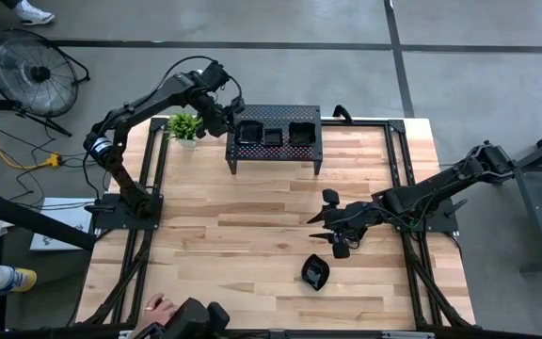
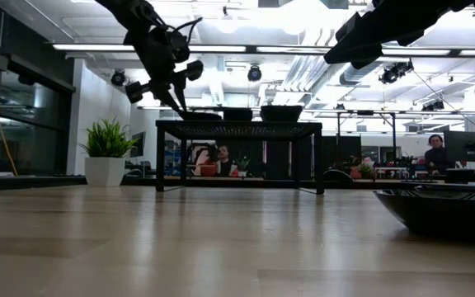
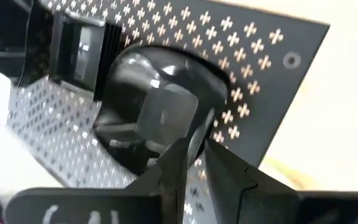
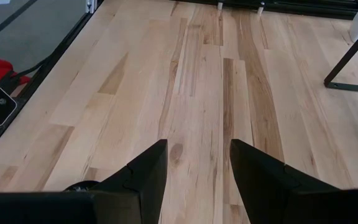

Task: Pick & Place Mini shaped plates
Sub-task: Stack the leaf-shaped plate on top of the leaf-shaped plate on the shelf

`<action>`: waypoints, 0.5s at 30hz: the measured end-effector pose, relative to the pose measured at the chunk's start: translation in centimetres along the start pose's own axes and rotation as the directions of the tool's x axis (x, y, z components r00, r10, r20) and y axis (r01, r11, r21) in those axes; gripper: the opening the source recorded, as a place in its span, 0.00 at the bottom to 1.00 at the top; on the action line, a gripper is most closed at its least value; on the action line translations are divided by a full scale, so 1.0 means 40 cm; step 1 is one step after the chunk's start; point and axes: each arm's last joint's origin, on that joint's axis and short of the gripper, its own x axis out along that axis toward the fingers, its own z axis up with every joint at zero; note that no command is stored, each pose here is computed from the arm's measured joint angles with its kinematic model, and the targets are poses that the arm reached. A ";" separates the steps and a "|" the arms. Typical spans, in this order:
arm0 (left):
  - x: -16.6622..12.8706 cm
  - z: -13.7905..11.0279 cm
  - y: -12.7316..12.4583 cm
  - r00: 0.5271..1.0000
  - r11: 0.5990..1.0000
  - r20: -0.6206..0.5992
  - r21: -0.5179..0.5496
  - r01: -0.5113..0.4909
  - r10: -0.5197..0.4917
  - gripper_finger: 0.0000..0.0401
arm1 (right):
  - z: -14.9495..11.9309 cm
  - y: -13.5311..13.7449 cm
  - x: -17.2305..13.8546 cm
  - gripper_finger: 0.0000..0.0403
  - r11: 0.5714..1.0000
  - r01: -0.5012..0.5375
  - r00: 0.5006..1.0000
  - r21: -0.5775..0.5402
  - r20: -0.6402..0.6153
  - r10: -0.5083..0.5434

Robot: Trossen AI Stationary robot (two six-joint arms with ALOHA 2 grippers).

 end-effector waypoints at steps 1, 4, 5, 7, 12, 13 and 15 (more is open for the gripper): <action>-0.006 0.002 0.000 1.000 1.000 -0.016 0.001 -0.003 0.003 0.13 | 0.000 0.000 0.000 0.42 1.000 0.000 1.000 0.000 0.000 0.000; -0.029 0.012 -0.001 0.998 1.000 -0.055 -0.008 -0.007 0.007 0.13 | 0.000 0.000 0.000 0.42 1.000 0.000 1.000 0.000 0.000 0.000; -0.039 0.016 -0.001 0.998 1.000 -0.066 -0.024 -0.016 0.014 0.13 | 0.000 0.000 0.000 0.42 1.000 0.000 1.000 0.000 0.000 0.000; -0.058 0.026 -0.002 0.996 0.997 -0.078 -0.067 -0.036 0.031 0.13 | 0.000 0.000 0.000 0.42 1.000 0.000 1.000 0.000 0.000 0.000; -0.104 0.062 -0.008 0.995 0.951 0.026 -0.295 -0.087 0.099 0.13 | 0.000 0.000 0.000 0.42 1.000 0.000 1.000 0.000 0.000 0.000; -0.111 0.072 -0.007 0.990 0.929 0.070 -0.359 -0.087 0.120 0.13 | 0.000 0.000 0.000 0.42 1.000 0.000 1.000 0.000 0.000 0.000; -0.116 0.092 -0.003 0.974 0.885 0.164 -0.461 -0.062 0.154 0.13 | 0.000 0.000 0.000 0.42 1.000 0.000 1.000 0.000 0.000 0.000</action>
